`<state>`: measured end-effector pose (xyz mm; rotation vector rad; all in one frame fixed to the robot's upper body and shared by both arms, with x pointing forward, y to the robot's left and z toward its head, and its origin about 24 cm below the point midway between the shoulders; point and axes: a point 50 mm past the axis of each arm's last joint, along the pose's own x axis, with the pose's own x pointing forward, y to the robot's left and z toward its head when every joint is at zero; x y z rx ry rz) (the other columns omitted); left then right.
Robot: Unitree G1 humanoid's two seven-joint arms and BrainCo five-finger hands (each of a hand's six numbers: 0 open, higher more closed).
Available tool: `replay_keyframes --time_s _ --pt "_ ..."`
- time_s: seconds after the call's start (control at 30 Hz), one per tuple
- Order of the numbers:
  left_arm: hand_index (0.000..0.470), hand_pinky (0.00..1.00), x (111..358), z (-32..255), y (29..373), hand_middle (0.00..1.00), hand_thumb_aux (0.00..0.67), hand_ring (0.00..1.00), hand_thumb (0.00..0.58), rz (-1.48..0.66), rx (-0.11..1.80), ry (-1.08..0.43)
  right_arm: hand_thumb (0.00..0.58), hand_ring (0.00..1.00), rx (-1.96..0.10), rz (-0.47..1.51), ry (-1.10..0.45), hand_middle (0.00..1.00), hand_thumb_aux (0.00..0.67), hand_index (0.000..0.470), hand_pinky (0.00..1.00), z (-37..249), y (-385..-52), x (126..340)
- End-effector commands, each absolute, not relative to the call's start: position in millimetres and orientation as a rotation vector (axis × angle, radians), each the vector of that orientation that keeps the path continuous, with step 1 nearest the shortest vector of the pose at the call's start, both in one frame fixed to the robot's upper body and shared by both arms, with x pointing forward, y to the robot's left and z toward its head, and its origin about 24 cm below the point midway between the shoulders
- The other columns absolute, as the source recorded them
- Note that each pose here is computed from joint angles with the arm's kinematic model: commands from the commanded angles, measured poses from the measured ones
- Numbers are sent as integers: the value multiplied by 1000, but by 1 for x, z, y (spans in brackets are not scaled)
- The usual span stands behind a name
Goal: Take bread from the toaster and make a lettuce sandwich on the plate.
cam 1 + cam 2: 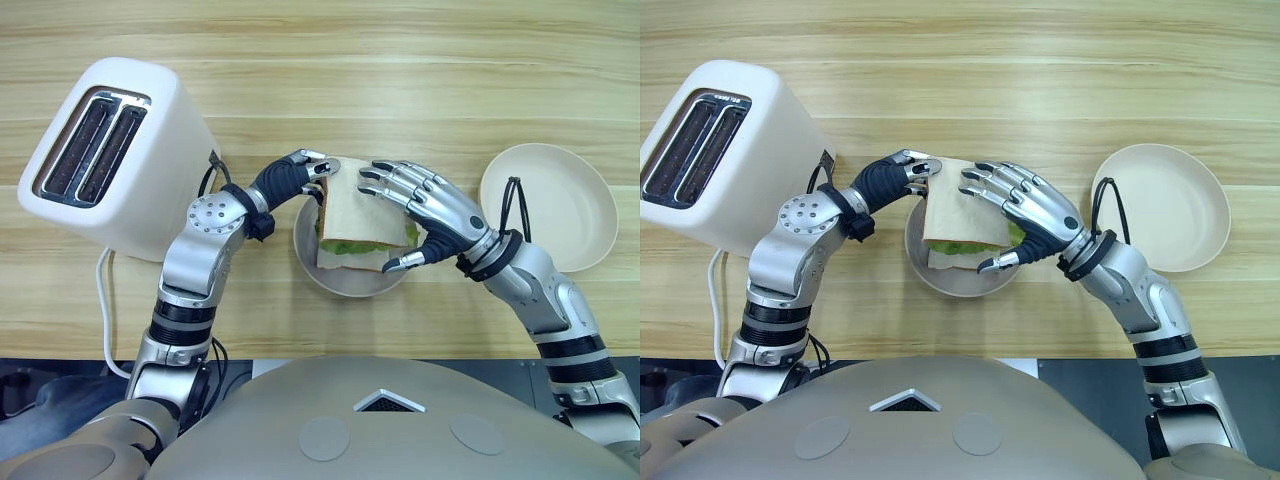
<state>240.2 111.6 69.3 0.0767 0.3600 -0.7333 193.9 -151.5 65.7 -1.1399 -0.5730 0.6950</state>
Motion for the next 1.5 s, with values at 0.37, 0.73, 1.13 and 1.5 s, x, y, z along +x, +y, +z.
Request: replay_keyframes --time_s 0.37,0.73,1.13,1.5 --pt "470 529 233 41 114 529 670 529 580 -739 223 446 0 0 -1186 765 -535 0 0 0 0 51 -152 184" --pt "470 525 234 31 118 525 670 525 580 -715 286 444 0 0 -1261 1048 -433 0 0 0 0 16 -145 160" --pt "0 0 249 102 124 0 0 0 0 -380 725 -91 0 0 -1344 1113 -369 0 0 0 0 -2 -151 168" --pt "0 0 210 148 122 0 0 0 0 18 1036 -636 0 0 -1222 943 -454 0 0 0 0 28 -136 177"
